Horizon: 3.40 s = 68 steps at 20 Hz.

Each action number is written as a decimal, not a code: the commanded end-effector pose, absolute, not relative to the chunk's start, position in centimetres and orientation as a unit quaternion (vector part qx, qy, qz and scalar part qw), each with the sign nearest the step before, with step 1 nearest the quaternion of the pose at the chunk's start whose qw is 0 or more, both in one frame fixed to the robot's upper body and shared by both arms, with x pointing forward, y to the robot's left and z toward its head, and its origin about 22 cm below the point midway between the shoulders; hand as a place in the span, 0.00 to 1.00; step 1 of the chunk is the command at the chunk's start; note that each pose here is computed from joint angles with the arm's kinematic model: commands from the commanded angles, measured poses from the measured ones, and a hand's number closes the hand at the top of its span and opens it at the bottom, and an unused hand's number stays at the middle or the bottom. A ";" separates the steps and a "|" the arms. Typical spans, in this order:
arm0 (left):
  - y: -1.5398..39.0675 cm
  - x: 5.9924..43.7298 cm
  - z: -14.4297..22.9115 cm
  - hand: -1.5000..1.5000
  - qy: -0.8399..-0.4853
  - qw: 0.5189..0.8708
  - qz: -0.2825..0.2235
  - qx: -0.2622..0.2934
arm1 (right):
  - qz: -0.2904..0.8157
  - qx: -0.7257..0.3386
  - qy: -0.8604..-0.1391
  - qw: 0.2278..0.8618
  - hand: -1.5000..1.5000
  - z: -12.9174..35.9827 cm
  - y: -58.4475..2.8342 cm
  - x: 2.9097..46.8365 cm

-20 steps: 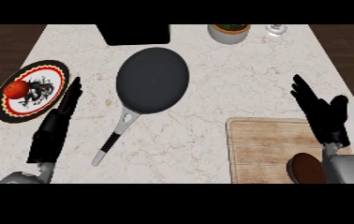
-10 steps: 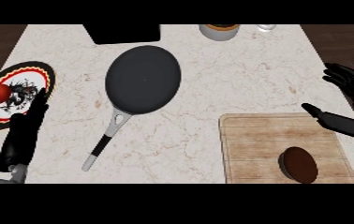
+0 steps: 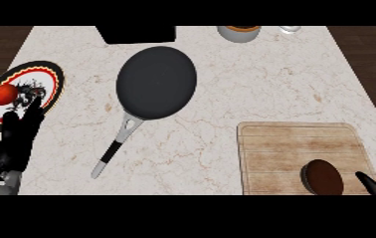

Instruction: Pick the cupcake from the cutting board and place it in the pan

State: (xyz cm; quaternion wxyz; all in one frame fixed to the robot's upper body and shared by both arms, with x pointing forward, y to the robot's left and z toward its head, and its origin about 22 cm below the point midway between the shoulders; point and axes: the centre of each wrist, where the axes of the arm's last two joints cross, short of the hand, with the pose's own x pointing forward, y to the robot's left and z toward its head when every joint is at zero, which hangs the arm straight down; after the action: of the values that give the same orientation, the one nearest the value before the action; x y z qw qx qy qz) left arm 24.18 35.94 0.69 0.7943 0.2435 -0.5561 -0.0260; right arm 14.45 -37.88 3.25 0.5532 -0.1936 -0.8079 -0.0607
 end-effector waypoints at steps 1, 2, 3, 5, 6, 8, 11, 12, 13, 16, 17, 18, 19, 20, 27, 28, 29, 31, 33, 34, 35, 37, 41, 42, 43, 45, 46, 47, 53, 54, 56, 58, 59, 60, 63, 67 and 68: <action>36.6 24.7 0.5 0.50 -0.555 0.798 -0.033 0.233 | 0.005 -0.232 -0.792 0.565 0.00 4.7 -39.8 10.7; 35.0 26.1 1.6 0.50 -0.563 0.791 -0.038 0.238 | 0.033 -0.235 -0.789 0.566 0.00 7.1 -38.0 11.5; 35.4 25.3 2.0 0.50 -0.555 0.797 -0.039 0.235 | 0.043 -0.260 -0.773 0.577 0.00 8.2 -39.1 11.3; 36.8 25.9 2.2 0.50 -0.556 0.796 -0.037 0.238 | 0.105 -0.296 -0.732 0.605 0.00 9.7 -39.7 10.9; 35.6 25.3 1.2 0.50 -0.561 0.793 -0.044 0.235 | 0.128 -0.305 -0.716 0.615 0.00 11.0 -39.0 11.1; 35.6 26.3 1.6 0.50 -0.564 0.791 -0.035 0.236 | 0.192 -0.325 -0.675 0.634 0.00 11.8 -38.7 10.6; 34.8 26.8 1.2 0.50 -0.564 0.791 -0.049 0.231 | 0.269 -0.356 -0.608 0.657 0.00 14.3 -38.1 11.5; 35.7 25.9 0.9 0.50 -0.562 0.791 -0.048 0.238 | 0.275 -0.369 -0.584 0.669 0.00 14.9 -38.0 11.5; 35.3 26.1 1.2 0.50 -0.569 0.786 -0.053 0.234 | 0.294 -0.372 -0.565 0.675 0.00 15.6 -37.1 11.4; 35.7 26.8 1.9 0.50 -0.560 0.795 -0.050 0.229 | 0.345 -0.377 -0.512 0.690 0.00 16.5 -34.6 11.6; 34.5 26.8 1.6 0.50 -0.564 0.793 -0.049 0.224 | 0.361 -0.380 -0.489 0.697 0.00 16.1 -35.6 12.5; 34.7 26.8 2.7 0.50 -0.569 0.788 -0.057 0.227 | 0.370 -0.392 -0.475 0.696 0.00 16.6 -35.0 13.1; 34.6 27.2 2.1 0.50 -0.566 0.790 -0.051 0.228 | 0.381 -0.383 -0.463 0.703 0.00 16.7 -34.0 13.1; 34.2 27.6 3.0 0.50 -0.558 0.800 -0.053 0.214 | 0.381 -0.386 -0.460 0.703 0.00 16.9 -32.7 13.2; 33.7 26.7 0.7 0.50 -0.562 0.796 -0.043 0.223 | 0.421 -0.367 -0.398 0.728 0.00 13.5 -30.2 16.3; 35.3 26.8 1.5 0.50 -0.561 0.795 -0.054 0.222 | 0.418 -0.370 -0.399 0.727 0.00 13.7 -29.3 16.8; 34.1 26.6 1.7 0.50 -0.555 0.800 -0.054 0.222 | 0.421 -0.367 -0.395 0.729 0.00 12.5 -28.0 15.9; 34.9 26.5 2.1 0.50 -0.565 0.789 -0.043 0.238 | 0.428 -0.365 -0.388 0.730 0.00 10.5 -29.6 17.0; 34.9 27.5 1.7 0.50 -0.558 0.796 -0.040 0.230 | 0.433 -0.370 -0.382 0.728 0.00 10.5 -29.5 17.1; 35.1 26.5 1.7 0.50 -0.555 0.799 -0.045 0.229 | 0.426 -0.383 -0.385 0.723 0.00 10.8 -28.0 16.9; 33.2 27.0 0.5 0.50 -0.564 0.790 -0.042 0.237 | 0.426 -0.391 -0.375 0.724 0.00 11.2 -27.3 17.6; 34.4 26.2 0.6 0.50 -0.557 0.798 -0.050 0.227 | 0.442 -0.390 -0.356 0.725 0.00 10.7 -28.6 17.5; 35.4 26.1 -0.7 0.50 -0.563 0.795 -0.043 0.222 | 0.450 -0.383 -0.352 0.726 0.00 8.1 -28.5 17.6; 33.7 26.7 1.0 0.50 -0.566 0.793 -0.038 0.224 | 0.448 -0.386 -0.346 0.728 0.00 8.2 -30.6 16.2; 34.2 27.1 2.0 0.50 -0.564 0.792 -0.049 0.230 | 0.448 -0.381 -0.348 0.730 0.00 6.8 -29.2 16.6; 35.1 25.4 1.7 0.50 -0.558 0.796 -0.051 0.228 | 0.445 -0.379 -0.348 0.733 0.00 8.0 -28.6 15.5; 35.6 26.1 0.8 0.50 -0.559 0.795 -0.040 0.232 | 0.443 -0.372 -0.352 0.735 0.00 8.3 -29.0 17.2; 36.0 27.8 1.2 0.50 -0.563 0.791 -0.048 0.236 | 0.453 -0.379 -0.348 0.728 0.00 6.8 -28.4 17.5; 34.0 27.0 3.3 0.50 -0.559 0.795 -0.048 0.232 | 0.438 -0.383 -0.362 0.728 0.00 5.5 -28.3 18.0; 35.1 25.9 0.2 0.50 -0.557 0.797 -0.044 0.231 | 0.442 -0.379 -0.362 0.728 0.00 5.5 -30.3 17.9; 35.7 25.3 1.0 0.50 -0.558 0.793 -0.051 0.238 | 0.446 -0.373 -0.348 0.735 0.00 5.7 -29.5 18.7; 34.9 27.3 0.5 0.50 -0.561 0.795 -0.045 0.228 | 0.450 -0.380 -0.349 0.729 0.00 4.0 -27.7 18.2; 35.2 25.2 0.4 0.50 -0.558 0.796 -0.042 0.233 | 0.445 -0.376 -0.347 0.735 0.00 5.2 -30.3 19.2; 35.3 26.2 1.9 0.50 -0.560 0.792 -0.055 0.235 | 0.428 -0.370 -0.351 0.746 0.00 4.0 -29.3 18.9; 34.9 26.7 0.1 0.50 -0.566 0.792 -0.045 0.224 | 0.444 -0.377 -0.332 0.742 0.00 1.9 -28.6 16.7; 35.7 27.9 0.4 0.50 -0.566 0.792 -0.043 0.224 | 0.449 -0.379 -0.322 0.742 0.00 2.5 -28.4 18.0; 36.0 27.5 3.2 0.50 -0.562 0.793 -0.046 0.233 | 0.450 -0.390 -0.305 0.743 0.00 3.2 -29.7 19.8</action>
State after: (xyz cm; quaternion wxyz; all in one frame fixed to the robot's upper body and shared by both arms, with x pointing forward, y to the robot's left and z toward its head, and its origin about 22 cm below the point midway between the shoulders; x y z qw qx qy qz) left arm 27.28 35.40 1.56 0.7943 0.2306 -0.5603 -0.0443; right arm 18.49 -29.36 3.39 0.7419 -0.3799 -0.3235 0.4478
